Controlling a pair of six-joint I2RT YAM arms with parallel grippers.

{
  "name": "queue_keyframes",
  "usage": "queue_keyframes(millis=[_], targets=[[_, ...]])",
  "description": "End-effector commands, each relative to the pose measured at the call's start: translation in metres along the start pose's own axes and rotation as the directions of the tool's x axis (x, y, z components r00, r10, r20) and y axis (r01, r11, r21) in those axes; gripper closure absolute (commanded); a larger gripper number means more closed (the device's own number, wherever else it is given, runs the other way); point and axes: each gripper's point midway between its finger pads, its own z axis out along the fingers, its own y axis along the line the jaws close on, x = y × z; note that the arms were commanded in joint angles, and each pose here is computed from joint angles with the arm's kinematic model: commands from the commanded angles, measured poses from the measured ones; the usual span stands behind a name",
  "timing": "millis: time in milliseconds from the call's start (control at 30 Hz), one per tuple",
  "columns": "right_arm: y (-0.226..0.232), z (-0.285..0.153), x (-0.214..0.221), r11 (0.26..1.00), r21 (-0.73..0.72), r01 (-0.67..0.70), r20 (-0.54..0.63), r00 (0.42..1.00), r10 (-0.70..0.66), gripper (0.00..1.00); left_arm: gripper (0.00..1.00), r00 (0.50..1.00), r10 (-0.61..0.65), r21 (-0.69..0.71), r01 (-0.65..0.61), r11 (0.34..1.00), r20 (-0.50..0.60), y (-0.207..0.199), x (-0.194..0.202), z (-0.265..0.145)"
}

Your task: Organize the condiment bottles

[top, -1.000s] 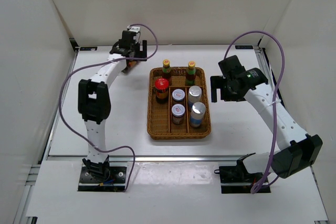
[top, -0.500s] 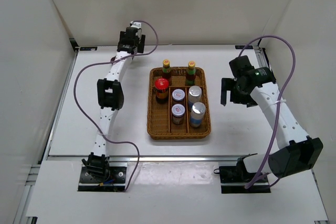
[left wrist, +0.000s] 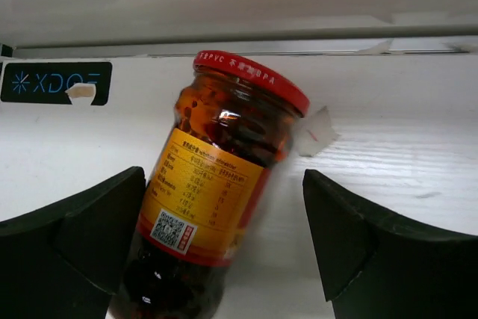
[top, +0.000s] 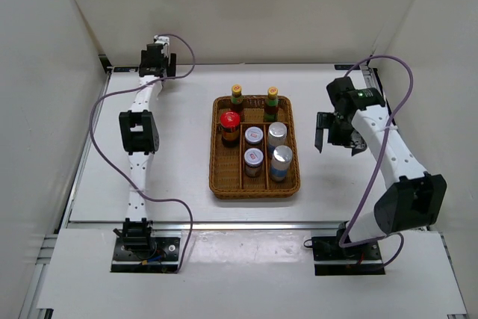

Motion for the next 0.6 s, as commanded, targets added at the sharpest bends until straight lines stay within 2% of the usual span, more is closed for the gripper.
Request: queue_keyframes(millis=[0,33,133,200,233,267,333,367,467,500,567], targets=[[0.001,-0.013,-0.021,0.999,-0.031,-0.037,0.040,0.998,0.039,0.01,0.07,0.999,-0.032,0.142,0.032,0.989,-0.003,-0.009,-0.002,-0.010],[0.002,-0.015,-0.024,0.999,-0.035,-0.039,0.050,0.998,0.041,0.01,0.13,0.999,-0.023,0.165,0.030,0.986,-0.044,-0.015,0.017,-0.009],[0.001,-0.013,-0.029,0.997,-0.047,-0.058,0.039,0.997,0.060,0.01,0.21,0.997,-0.036,0.210,0.051,0.976,-0.074,-0.019,0.025,-0.017],[0.001,-0.012,-0.031,0.996,-0.053,-0.070,0.033,0.997,0.071,0.01,0.25,0.983,-0.071,0.206,0.106,0.973,-0.168,-0.019,0.055,-0.021],[0.002,-0.013,-0.031,0.996,-0.064,-0.069,0.029,0.997,0.071,0.01,0.28,0.978,-0.103,0.200,0.139,0.970,-0.180,-0.020,0.056,-0.024],[0.003,-0.013,-0.034,0.995,-0.065,-0.070,0.032,0.997,0.072,0.01,0.43,0.974,-0.119,0.250,0.166,0.954,-0.192,-0.025,0.058,-0.028],[0.003,-0.016,-0.038,0.996,-0.069,-0.060,0.046,0.997,0.064,0.01,0.57,0.974,-0.120,0.266,0.169,0.949,-0.190,-0.027,0.054,-0.034],[0.004,-0.016,-0.041,0.996,-0.070,-0.061,0.048,0.997,0.064,0.01,0.70,0.975,-0.121,0.279,0.170,0.945,-0.185,-0.027,0.049,-0.041],[0.005,-0.021,-0.049,0.995,-0.080,-0.064,0.080,0.994,0.070,0.01,0.89,0.965,-0.157,0.271,0.212,0.939,-0.211,-0.027,0.050,-0.053],[0.005,-0.021,-0.049,0.995,-0.080,-0.055,0.081,0.995,0.061,0.01,0.89,0.966,-0.175,0.269,0.223,0.937,-0.191,-0.022,0.035,-0.064],[0.006,-0.020,-0.058,0.995,-0.079,-0.058,0.107,0.992,0.067,0.01,0.89,0.960,-0.184,0.297,0.243,0.924,-0.212,-0.027,0.037,-0.077]])
